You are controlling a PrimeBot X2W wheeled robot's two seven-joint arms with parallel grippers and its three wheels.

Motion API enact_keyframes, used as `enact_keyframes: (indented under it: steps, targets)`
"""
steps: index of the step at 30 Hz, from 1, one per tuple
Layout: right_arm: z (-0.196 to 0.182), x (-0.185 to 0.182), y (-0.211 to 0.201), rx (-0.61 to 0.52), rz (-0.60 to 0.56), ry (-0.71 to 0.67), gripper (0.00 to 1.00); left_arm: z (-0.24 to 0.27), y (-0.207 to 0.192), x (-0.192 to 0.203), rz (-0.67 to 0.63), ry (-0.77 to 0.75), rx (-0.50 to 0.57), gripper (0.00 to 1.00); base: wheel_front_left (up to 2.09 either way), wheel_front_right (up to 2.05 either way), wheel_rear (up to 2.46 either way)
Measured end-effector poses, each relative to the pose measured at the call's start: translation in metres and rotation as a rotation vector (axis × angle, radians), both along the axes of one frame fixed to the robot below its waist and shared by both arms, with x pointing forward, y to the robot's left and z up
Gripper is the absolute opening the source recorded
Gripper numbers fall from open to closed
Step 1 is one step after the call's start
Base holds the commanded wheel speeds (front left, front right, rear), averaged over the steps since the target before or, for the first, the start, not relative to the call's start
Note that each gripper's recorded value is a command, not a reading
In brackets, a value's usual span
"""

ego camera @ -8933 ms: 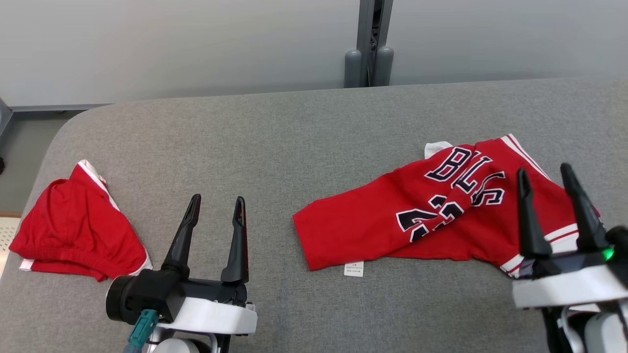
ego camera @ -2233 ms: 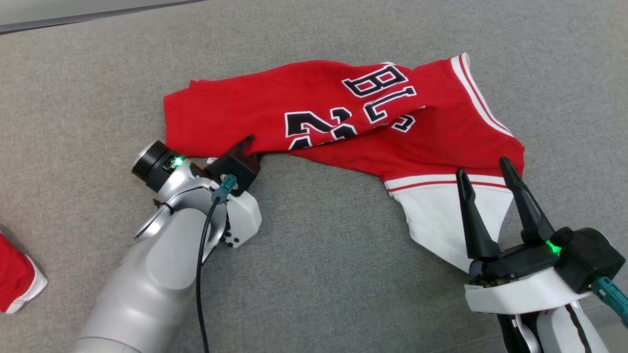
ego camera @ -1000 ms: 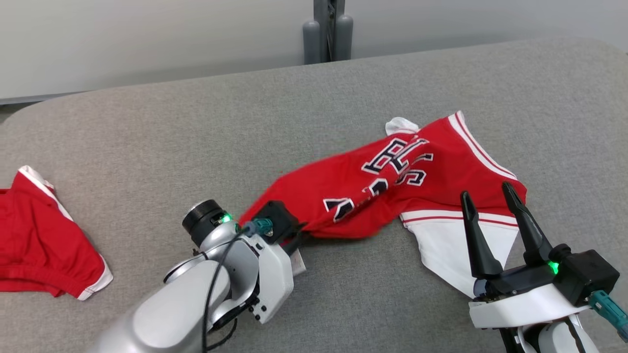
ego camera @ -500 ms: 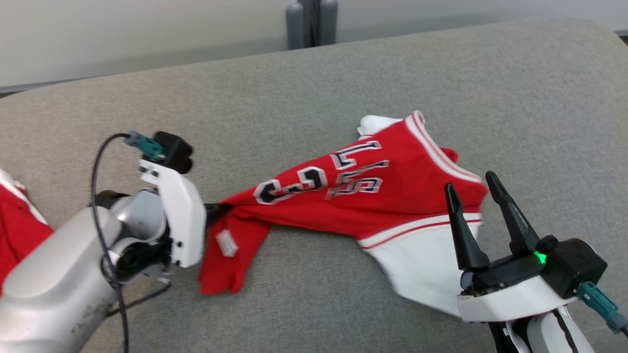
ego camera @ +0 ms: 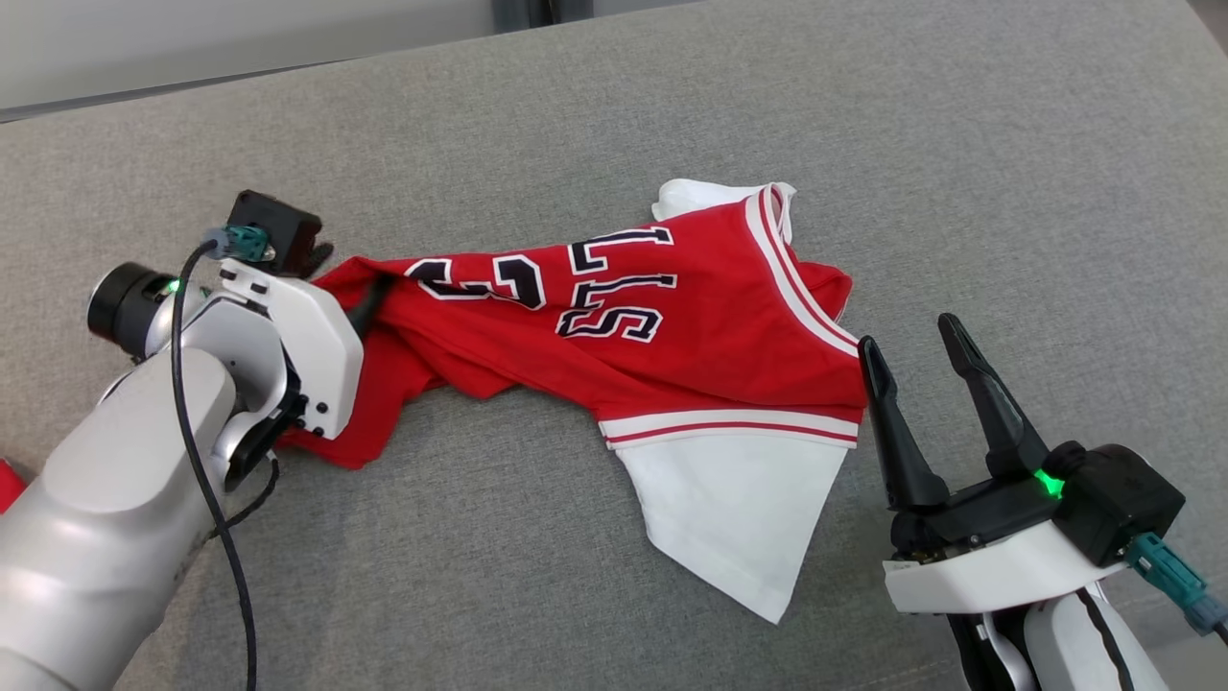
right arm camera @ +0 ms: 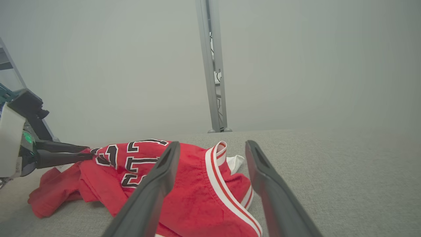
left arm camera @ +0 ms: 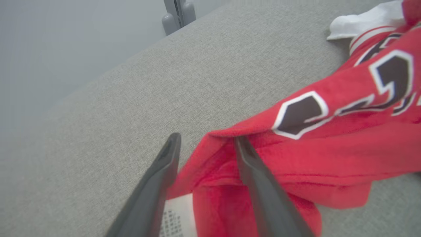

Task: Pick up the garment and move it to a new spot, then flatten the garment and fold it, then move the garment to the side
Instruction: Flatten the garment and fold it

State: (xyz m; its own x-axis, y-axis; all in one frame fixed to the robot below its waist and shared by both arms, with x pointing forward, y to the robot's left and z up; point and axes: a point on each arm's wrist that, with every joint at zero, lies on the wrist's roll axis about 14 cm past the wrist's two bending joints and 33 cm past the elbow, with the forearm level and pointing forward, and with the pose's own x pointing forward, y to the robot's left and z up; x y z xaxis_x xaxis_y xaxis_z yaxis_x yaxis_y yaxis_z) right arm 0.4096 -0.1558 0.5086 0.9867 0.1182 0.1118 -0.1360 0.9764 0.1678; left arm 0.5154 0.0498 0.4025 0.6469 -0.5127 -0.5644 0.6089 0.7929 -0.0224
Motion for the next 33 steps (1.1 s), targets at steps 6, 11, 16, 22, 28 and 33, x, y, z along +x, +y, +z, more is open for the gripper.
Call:
enact_keyframes:
  steps: [6,11,16,22,28,33]
  targets:
    - [0.003,0.007,0.005,-0.007,0.016,-0.014,1.00,0.019,0.005,0.016,0.034,-0.140,-0.019,1.00,0.00,0.00,0.00]
    - [0.009,0.009,0.014,-0.017,0.043,-0.035,1.00,0.049,0.008,0.021,0.119,-0.183,-0.167,1.00,0.00,0.00,0.00]
    - [0.017,0.009,0.026,-0.012,0.075,-0.059,1.00,0.087,0.026,0.026,0.163,-0.291,-0.205,1.00,0.00,0.00,0.00]
    - [0.027,0.004,0.036,-0.007,0.105,-0.086,1.00,0.135,0.054,0.024,0.249,-0.483,-0.234,1.00,0.00,0.00,0.00]
    - [0.044,-0.001,0.035,-0.009,0.100,-0.135,1.00,0.137,0.078,-0.018,0.367,-0.575,-0.253,1.00,0.00,0.00,0.00]
    - [0.049,-0.005,0.040,-0.032,0.113,-0.152,1.00,0.147,0.084,-0.059,0.482,-0.633,-0.340,1.00,0.00,0.00,0.00]
